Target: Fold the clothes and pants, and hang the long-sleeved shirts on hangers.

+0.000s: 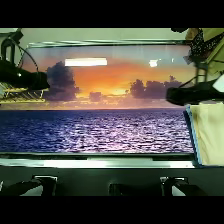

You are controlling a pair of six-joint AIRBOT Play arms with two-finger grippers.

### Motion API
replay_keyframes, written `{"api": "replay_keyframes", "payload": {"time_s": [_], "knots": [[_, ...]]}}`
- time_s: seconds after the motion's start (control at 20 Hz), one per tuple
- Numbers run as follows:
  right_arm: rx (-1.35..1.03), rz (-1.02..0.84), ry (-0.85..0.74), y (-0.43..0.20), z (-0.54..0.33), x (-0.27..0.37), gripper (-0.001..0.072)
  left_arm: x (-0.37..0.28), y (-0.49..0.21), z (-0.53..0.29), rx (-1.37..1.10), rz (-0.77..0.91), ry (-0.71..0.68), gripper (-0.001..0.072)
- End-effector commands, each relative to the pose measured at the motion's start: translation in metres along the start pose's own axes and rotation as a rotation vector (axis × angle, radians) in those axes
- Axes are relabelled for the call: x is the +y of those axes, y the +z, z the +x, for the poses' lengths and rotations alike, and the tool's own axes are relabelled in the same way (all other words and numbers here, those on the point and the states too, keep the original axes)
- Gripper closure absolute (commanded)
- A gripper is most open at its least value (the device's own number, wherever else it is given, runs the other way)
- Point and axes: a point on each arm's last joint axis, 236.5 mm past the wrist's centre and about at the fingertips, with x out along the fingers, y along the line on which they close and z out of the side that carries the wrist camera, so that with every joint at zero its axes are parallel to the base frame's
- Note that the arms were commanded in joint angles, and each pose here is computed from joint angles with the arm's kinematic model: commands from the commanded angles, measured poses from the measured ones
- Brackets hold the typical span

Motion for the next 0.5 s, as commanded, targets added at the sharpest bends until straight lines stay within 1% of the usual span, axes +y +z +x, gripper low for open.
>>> {"api": "replay_keyframes", "payload": {"time_s": [0.0,0.1,0.25,0.45], "knots": [[0.066,-0.142,0.020,-0.020,0.007,0.035,0.0683,-0.001,-0.022,0.007,-0.035,0.001,0.006,0.0693],[0.059,-0.153,0.010,-0.018,0.008,0.034,0.0683,0.004,-0.037,0.013,0.016,-0.004,0.018,0.0692],[0.087,-0.172,-0.081,-0.023,0.006,0.012,0.0679,0.007,-0.057,0.020,0.095,-0.019,0.024,0.0691],[0.102,-0.175,-0.089,-0.026,0.006,0.009,0.0679,0.008,-0.058,0.024,0.104,-0.021,0.024,0.0690]]}}
